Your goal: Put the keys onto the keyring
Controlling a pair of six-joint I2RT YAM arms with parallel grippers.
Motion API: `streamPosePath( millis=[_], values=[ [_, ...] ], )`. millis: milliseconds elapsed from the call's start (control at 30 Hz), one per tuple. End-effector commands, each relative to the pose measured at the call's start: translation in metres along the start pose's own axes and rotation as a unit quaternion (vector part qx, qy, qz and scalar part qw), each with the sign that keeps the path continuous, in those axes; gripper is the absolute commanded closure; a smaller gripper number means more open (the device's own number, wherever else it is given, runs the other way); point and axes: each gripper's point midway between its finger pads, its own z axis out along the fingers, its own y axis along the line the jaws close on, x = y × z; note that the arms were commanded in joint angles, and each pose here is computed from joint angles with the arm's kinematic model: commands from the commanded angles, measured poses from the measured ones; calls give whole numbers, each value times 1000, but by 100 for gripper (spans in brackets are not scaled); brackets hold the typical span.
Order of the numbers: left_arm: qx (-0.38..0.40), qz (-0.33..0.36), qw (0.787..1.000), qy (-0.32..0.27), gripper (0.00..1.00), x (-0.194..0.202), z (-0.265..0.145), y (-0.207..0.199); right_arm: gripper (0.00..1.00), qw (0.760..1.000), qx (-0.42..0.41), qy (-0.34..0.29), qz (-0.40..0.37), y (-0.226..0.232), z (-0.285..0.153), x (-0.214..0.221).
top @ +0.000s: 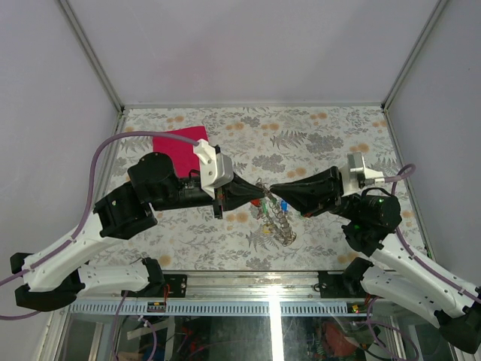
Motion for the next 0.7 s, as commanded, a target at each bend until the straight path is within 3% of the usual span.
streamPosePath(
  millis=[0,167,500,667],
  values=[
    [-4,-6,1000,10,96,7,1,1,100,994,-10,-98,-49,14,5,-58],
    [1,4,1000,-10,81,-4,-6,-3,100,995,-8,-72,-65,13,5,-50],
    [-13,9,997,-78,76,-32,-16,-3,100,995,-18,-50,-82,15,5,-44],
    [-16,7,993,-120,68,-41,-17,-3,100,995,-21,-37,-85,14,5,-39]
  ],
)
